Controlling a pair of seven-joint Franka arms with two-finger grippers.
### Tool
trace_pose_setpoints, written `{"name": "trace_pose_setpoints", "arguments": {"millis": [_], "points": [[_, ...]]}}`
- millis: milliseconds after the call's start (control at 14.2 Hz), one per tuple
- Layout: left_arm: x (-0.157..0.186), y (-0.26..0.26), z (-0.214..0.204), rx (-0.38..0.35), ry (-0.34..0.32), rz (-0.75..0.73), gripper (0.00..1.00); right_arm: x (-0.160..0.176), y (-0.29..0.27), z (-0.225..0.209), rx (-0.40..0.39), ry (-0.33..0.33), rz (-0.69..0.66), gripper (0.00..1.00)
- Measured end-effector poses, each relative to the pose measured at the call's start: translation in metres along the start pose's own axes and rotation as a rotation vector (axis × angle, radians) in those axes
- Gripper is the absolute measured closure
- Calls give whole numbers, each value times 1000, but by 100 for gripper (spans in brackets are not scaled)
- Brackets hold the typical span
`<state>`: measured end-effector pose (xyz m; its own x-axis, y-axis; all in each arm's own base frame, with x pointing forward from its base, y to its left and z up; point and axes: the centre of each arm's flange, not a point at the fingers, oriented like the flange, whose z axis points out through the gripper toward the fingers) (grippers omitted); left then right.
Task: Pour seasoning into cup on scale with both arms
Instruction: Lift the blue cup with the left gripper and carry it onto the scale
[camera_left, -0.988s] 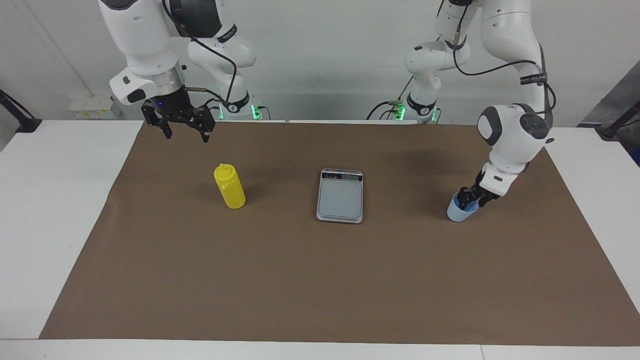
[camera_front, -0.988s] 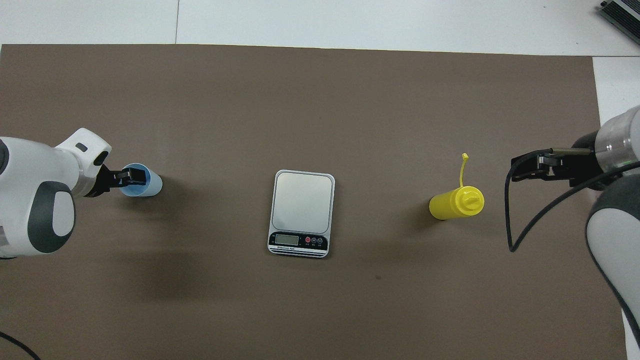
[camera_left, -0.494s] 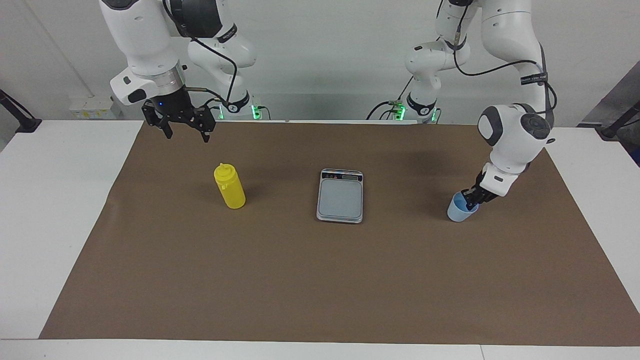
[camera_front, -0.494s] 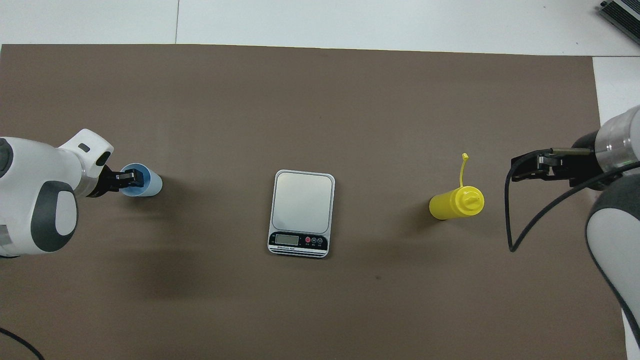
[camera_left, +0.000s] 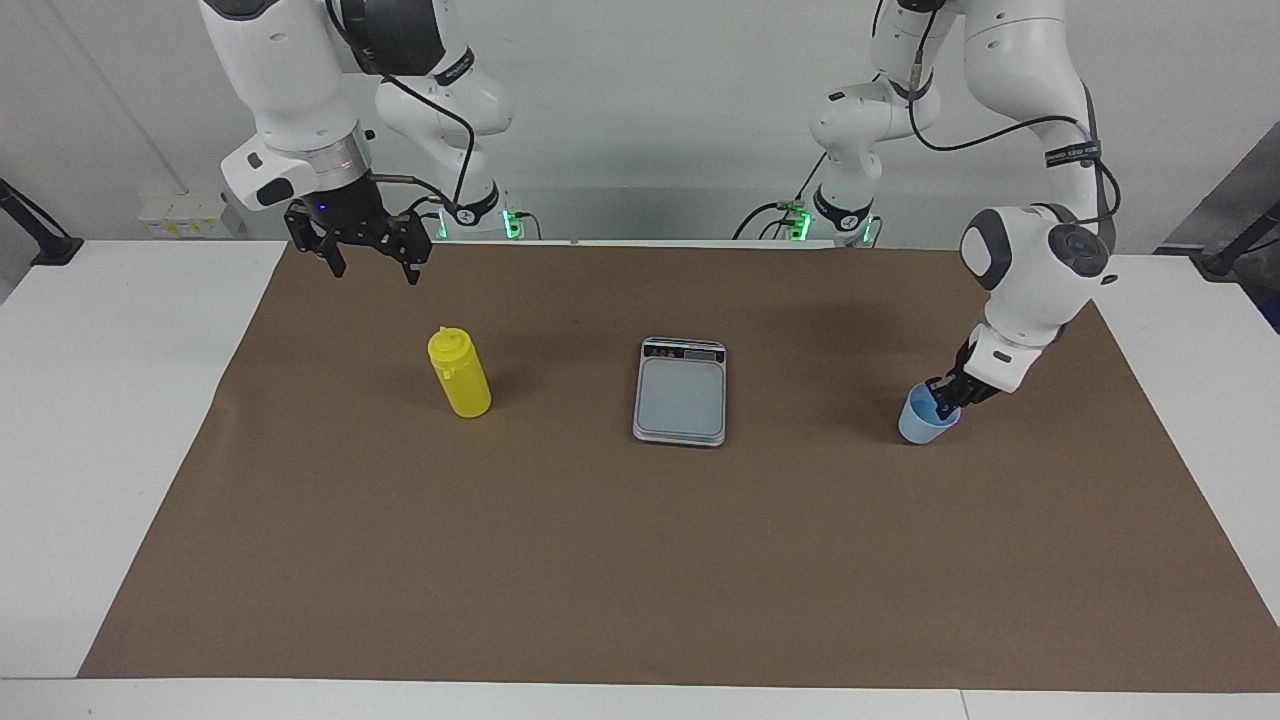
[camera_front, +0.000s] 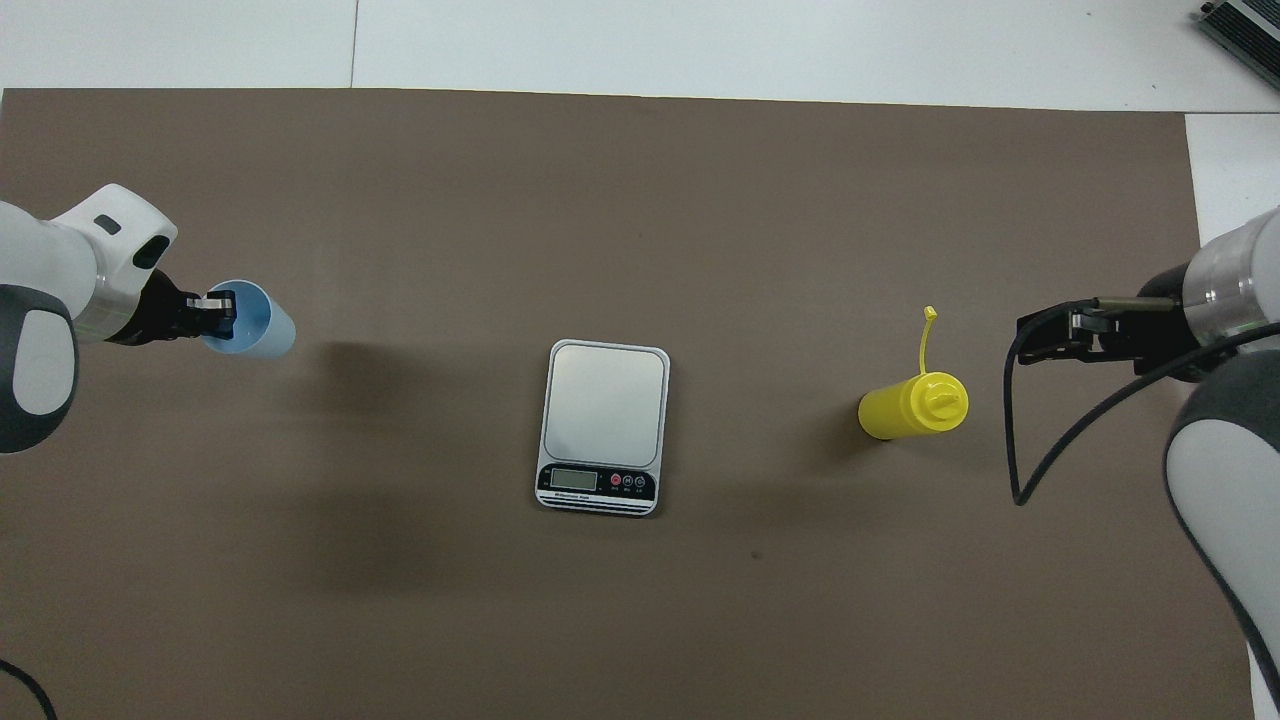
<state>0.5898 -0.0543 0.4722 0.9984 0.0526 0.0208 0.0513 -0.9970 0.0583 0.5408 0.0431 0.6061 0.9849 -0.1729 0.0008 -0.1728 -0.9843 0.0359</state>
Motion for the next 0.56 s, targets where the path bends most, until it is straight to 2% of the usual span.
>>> {"name": "trace_pose_setpoints", "arguments": {"millis": [212,424,565], "points": [[-17,77,-13,-5,6,0,97,0,0,0,0,1,9,0],[-46,157,-7,-11,0,-6,97,0,-1,0,0,-1,8,0],[-64,202,0,-28,19,-25,97,0,0,0,0,-2,10,0]]}}
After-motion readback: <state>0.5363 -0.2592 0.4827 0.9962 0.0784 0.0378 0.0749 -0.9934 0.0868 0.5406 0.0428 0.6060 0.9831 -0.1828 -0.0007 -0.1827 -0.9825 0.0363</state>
